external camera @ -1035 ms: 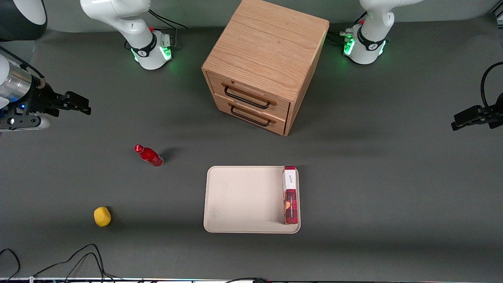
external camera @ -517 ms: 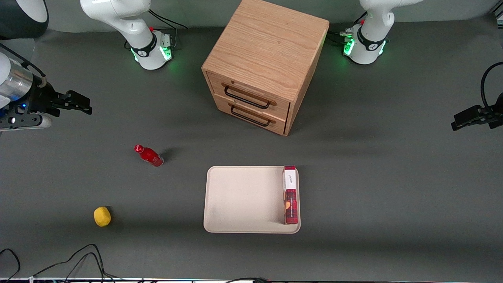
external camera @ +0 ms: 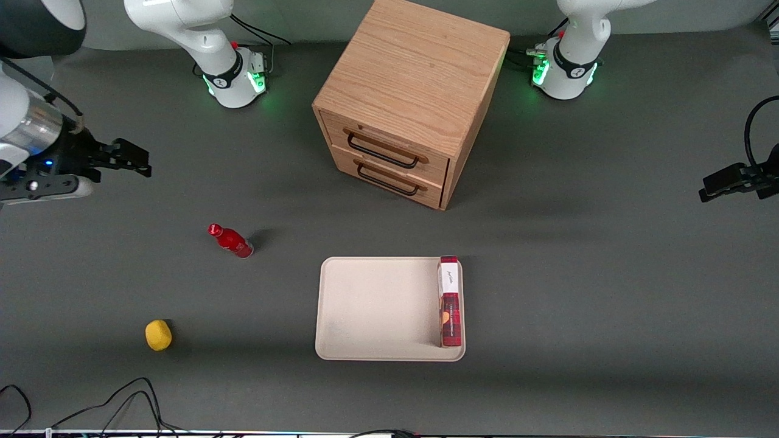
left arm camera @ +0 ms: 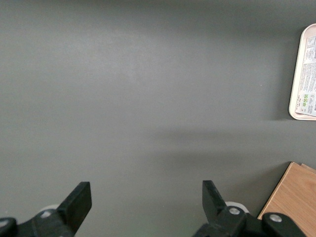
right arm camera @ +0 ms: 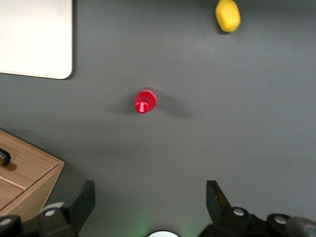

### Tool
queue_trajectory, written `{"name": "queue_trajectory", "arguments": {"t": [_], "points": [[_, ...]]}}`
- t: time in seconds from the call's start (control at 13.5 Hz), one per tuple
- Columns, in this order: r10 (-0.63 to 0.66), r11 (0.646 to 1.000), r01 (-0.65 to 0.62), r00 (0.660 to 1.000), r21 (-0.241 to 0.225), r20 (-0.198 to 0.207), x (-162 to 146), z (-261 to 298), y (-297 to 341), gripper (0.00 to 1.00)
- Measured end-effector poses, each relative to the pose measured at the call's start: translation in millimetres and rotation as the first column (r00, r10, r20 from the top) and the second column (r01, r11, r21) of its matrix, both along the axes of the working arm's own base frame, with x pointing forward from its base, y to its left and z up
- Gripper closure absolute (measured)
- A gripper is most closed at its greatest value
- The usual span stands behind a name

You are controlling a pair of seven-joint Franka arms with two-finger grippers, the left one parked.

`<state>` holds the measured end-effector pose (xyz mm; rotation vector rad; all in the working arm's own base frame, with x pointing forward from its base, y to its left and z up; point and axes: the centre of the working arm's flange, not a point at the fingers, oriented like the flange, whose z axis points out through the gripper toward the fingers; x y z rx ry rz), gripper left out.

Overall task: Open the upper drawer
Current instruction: 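Move the right gripper toward the upper drawer's black handle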

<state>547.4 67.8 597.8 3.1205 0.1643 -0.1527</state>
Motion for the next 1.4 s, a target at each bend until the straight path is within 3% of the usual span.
{"name": "queue_trajectory", "arguments": {"t": [0.22, 0.52, 0.81, 1.03, 1.26, 1.4], "points": [[0.061, 0.998, -0.061, 0.998, 0.005, -0.005, 11, -15, 37, 0.00], [0.192, 0.980, -0.193, 0.981, 0.051, 0.008, 13, -19, 68, 0.00], [0.383, 0.921, -0.383, 0.924, 0.069, 0.018, -5, -18, 131, 0.00], [0.473, 0.878, -0.470, 0.881, 0.086, -0.007, -15, -39, 183, 0.00], [0.552, 0.829, -0.550, 0.834, 0.104, 0.016, -22, -65, 240, 0.00], [0.595, 0.798, -0.591, 0.804, 0.116, 0.005, -29, -85, 273, 0.00]]}}
